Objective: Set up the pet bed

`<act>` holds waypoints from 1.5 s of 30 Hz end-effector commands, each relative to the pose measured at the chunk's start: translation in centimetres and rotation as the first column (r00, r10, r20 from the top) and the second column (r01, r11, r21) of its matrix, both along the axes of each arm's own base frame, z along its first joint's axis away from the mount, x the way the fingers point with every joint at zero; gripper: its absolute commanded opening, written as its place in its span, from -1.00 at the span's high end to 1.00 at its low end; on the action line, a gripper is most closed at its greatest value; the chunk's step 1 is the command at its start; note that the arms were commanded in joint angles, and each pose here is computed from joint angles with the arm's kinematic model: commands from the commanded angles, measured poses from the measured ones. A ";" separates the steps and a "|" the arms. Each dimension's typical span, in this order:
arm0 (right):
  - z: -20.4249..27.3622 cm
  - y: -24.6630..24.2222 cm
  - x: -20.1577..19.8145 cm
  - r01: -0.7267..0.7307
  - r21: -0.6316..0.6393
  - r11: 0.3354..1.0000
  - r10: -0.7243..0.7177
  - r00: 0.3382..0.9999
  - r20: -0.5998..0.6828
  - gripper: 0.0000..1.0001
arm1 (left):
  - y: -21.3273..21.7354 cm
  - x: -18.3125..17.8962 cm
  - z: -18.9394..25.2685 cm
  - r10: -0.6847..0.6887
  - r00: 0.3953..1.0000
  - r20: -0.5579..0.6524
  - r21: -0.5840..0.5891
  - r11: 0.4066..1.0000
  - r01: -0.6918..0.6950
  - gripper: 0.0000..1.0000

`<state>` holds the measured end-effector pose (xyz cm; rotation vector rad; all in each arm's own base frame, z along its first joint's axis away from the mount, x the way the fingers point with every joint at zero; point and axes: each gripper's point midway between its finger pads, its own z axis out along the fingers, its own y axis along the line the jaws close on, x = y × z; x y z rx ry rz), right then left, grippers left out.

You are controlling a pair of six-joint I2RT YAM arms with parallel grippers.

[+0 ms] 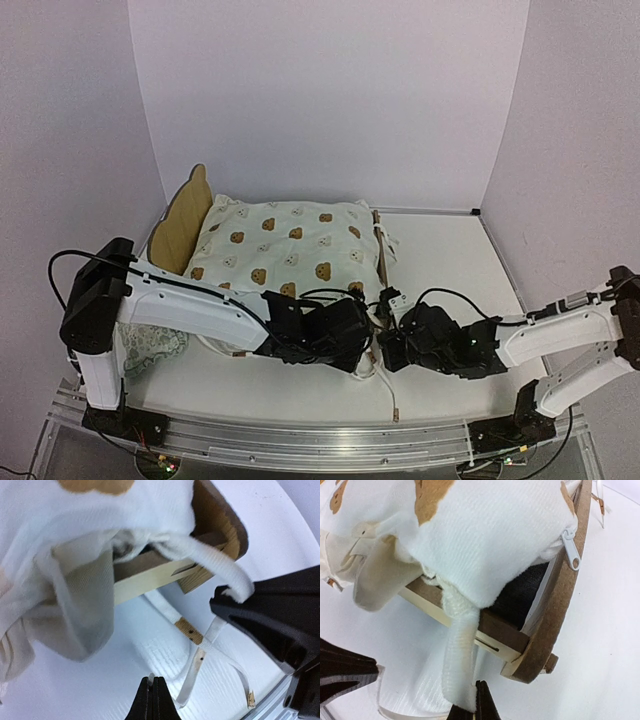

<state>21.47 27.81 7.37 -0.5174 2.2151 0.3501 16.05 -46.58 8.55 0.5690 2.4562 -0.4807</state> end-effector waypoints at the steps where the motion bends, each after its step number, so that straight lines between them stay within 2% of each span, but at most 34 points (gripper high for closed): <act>1: 0.8 0.3 -0.8 -0.032 0.055 0.998 0.033 0.999 -0.006 1.00 | -3.6 1.4 4.0 -0.063 0.997 0.038 -0.154 0.986 0.069 1.00; 11: 2.0 1.3 -1.9 -0.113 0.108 0.988 0.116 0.993 -0.022 1.00 | -6.3 2.8 4.0 -0.137 0.989 0.047 -0.256 0.956 0.144 1.00; 18: 2.8 2.0 -2.6 -0.163 0.143 0.976 0.169 0.985 -0.027 1.00 | -6.2 3.6 3.3 -0.156 0.987 0.047 -0.318 0.934 0.163 1.00; 26: 2.6 2.7 -3.6 -0.217 0.153 0.964 0.230 0.971 -0.069 1.00 | -5.7 4.6 3.0 -0.190 0.976 0.112 -0.372 0.902 0.218 1.00; 31: 2.3 3.4 -4.3 -0.254 0.154 0.955 0.272 0.956 -0.109 0.99 | -5.8 4.9 3.1 -0.223 0.965 0.138 -0.432 0.864 0.261 1.00; 38: 1.8 3.9 -4.6 -0.278 0.117 0.953 0.294 0.943 -0.156 0.76 | -6.4 4.0 3.7 -0.292 0.943 0.161 -0.481 0.811 0.333 1.00; 45: 2.9 2.7 -4.6 -0.281 0.044 0.959 0.284 0.946 -0.153 0.39 | -6.7 4.4 3.1 -0.305 0.937 0.172 -0.497 0.795 0.349 1.00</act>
